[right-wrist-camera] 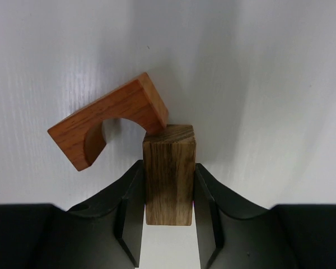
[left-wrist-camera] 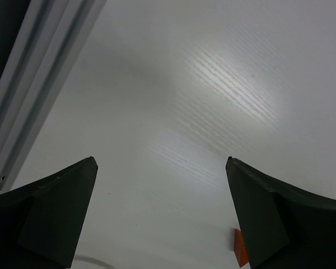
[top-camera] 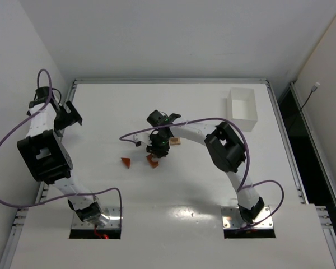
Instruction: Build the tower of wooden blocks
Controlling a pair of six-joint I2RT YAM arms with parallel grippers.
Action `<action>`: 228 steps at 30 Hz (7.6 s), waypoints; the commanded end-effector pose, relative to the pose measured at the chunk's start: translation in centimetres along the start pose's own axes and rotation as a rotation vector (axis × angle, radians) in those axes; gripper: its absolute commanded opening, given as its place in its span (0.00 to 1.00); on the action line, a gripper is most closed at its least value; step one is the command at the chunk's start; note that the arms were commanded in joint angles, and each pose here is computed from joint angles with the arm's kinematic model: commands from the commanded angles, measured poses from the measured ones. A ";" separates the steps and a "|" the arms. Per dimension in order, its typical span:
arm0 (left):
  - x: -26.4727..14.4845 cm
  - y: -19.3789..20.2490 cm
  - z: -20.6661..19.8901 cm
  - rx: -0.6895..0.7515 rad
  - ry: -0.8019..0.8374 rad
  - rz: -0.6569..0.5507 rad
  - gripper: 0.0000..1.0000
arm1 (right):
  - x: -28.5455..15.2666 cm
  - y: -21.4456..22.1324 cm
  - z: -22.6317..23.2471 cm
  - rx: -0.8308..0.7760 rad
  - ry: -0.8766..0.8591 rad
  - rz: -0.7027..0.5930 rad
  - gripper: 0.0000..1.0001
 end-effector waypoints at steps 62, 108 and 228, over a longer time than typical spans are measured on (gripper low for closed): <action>-3.2 5.2 -9.5 0.151 0.041 -0.121 1.00 | -10.5 1.1 -6.0 1.378 0.697 -0.279 0.00; -2.3 5.6 -10.2 0.164 0.062 -0.085 1.00 | -9.7 2.5 -7.5 1.397 0.720 -0.265 0.00; -3.4 7.1 -11.5 0.215 0.117 -0.122 1.00 | -7.7 3.1 -8.8 1.392 0.680 -0.246 0.63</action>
Point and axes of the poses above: each gripper's point midway between its finger pads, its own x axis out along the fingers, its own z axis along the line the jaws close on, y = z × x, the point moved 4 cm from there along -x, back along the fingers, and after that the axes turned 4 degrees about x, right-handed, at the moved point
